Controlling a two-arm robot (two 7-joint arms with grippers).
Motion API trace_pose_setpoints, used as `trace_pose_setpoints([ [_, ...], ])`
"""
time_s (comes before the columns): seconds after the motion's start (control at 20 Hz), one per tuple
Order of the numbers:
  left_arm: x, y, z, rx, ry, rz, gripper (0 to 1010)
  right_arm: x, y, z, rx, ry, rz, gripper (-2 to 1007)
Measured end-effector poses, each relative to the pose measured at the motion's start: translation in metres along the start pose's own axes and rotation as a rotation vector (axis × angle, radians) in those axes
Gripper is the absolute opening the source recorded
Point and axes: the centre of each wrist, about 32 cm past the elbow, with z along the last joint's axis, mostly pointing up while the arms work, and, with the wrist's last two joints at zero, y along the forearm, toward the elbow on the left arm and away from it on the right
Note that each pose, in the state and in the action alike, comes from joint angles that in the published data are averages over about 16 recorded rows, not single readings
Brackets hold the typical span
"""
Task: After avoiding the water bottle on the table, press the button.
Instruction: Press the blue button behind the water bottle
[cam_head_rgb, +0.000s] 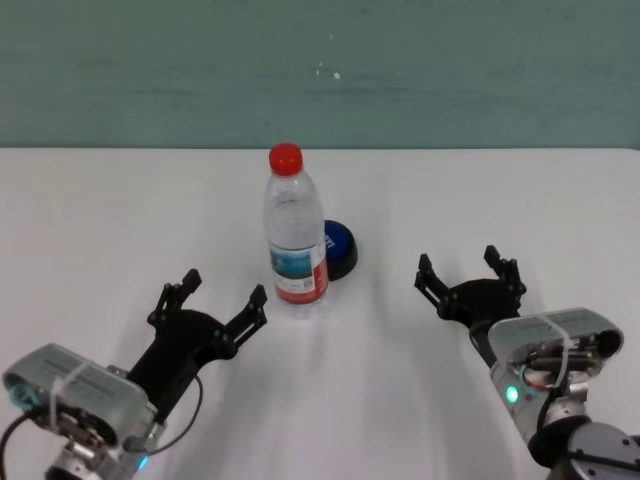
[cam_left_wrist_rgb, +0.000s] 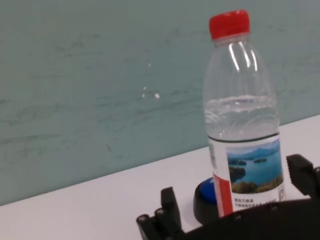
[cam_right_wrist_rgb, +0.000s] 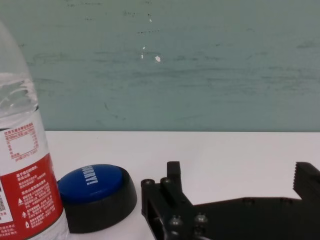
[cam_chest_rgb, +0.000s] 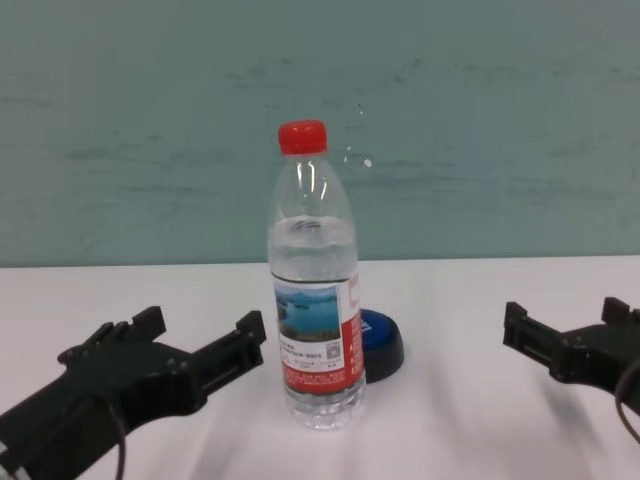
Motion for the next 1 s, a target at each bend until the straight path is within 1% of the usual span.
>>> trace_pose_setpoints([
  [0.55,-0.0048,-0.007,-0.0069,0.015,-0.020,0.008,1010,0.0000,0.0000,0.0000,0.000,0.000,0.000,1004],
  [1.0,-0.0082,-0.012,-0.0080,0.018,-0.023,0.005,1010,0.0000,0.0000,0.0000,0.000,0.000,0.000,1004],
])
